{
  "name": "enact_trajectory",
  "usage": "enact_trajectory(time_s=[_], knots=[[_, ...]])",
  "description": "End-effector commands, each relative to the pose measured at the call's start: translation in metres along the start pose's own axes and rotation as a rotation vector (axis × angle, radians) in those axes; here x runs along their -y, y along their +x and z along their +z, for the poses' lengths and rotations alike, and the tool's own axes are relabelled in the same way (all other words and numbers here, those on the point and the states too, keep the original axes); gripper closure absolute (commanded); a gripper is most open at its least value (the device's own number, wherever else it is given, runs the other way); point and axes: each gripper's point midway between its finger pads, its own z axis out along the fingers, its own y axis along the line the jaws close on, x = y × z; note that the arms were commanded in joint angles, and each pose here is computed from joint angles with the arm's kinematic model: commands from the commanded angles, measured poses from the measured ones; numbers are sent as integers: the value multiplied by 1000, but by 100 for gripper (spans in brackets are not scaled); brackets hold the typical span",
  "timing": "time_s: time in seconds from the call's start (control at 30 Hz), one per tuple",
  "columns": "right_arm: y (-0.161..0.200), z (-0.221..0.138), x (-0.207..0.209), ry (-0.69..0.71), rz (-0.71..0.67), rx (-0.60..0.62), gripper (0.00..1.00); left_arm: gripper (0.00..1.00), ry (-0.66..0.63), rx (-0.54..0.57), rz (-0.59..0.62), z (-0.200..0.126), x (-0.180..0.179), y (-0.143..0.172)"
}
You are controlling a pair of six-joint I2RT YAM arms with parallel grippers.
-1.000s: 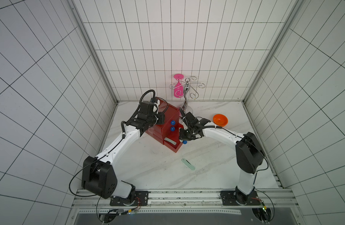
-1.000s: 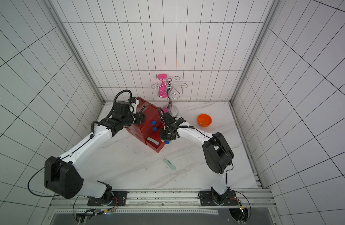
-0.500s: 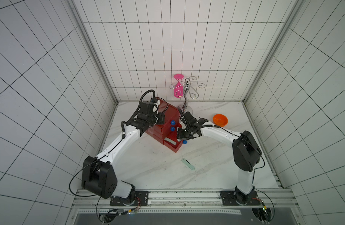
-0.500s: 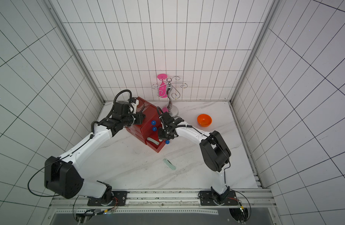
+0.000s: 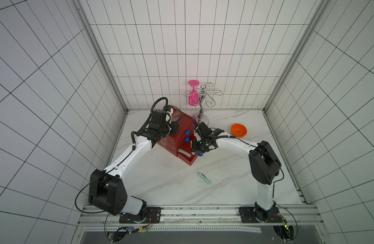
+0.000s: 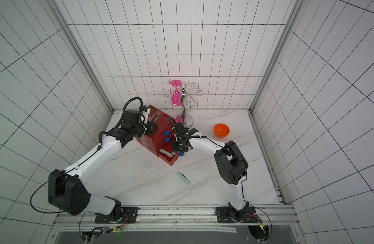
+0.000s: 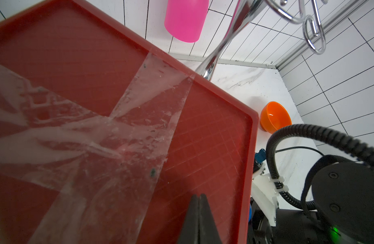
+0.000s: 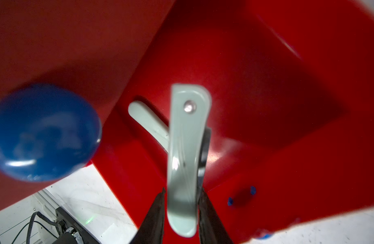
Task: Place the fruit knives into the drawer by color
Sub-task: Place the fruit knife in the drawer.
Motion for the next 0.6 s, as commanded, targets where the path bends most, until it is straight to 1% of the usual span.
enact_trajectory(time_s=[0.0, 0.27, 0.43, 0.57], knots=[[-21, -10, -17, -35, -1, 41, 68, 100, -225, -358, -98, 10, -63, 103], [-23, -18, -26, -67, -29, 45, 68, 100, -225, -357, -99, 10, -63, 103], [-26, -42, -43, -98, -97, 87, 68, 100, -225, -358, -100, 10, -63, 103], [-23, -68, -48, -88, -146, 112, 67, 100, -226, -360, -100, 10, -64, 104]])
